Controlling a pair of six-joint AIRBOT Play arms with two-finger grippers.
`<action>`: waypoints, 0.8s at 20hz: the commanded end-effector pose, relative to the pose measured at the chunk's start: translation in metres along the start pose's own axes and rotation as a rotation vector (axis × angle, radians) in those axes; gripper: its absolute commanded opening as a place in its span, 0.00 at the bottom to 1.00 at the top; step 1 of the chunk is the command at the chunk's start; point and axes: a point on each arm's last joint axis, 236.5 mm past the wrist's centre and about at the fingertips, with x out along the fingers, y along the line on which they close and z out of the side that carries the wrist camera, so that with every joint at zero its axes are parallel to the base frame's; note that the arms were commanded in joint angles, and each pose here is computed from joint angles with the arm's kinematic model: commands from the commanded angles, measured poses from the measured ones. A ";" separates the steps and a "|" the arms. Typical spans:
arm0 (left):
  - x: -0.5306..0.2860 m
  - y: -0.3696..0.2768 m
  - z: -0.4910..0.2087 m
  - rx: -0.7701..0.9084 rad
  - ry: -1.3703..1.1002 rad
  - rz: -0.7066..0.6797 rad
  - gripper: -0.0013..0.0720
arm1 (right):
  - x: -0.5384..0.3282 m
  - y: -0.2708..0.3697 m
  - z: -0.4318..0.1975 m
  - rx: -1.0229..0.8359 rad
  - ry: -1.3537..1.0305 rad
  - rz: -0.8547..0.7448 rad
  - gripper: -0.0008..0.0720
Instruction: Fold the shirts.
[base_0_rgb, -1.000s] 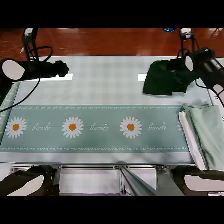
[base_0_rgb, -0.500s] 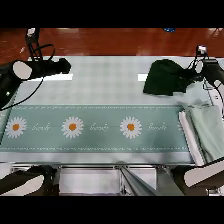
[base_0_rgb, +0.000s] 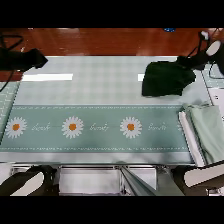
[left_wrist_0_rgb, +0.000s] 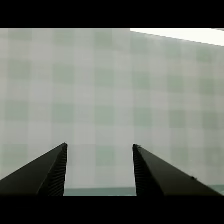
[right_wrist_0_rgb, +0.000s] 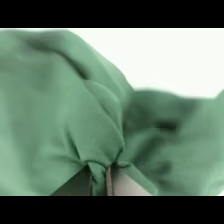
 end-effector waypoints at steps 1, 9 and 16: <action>-0.050 -0.011 -0.040 -0.009 0.083 -0.073 0.71 | -0.112 0.066 0.073 -0.071 -0.249 0.162 0.05; -0.068 -0.031 -0.146 -0.066 0.068 -0.164 0.71 | -0.364 0.165 0.109 -0.287 -0.723 0.317 0.05; -0.063 -0.039 -0.143 -0.095 0.002 -0.213 0.71 | -0.411 0.245 0.023 -0.500 -0.621 0.494 0.05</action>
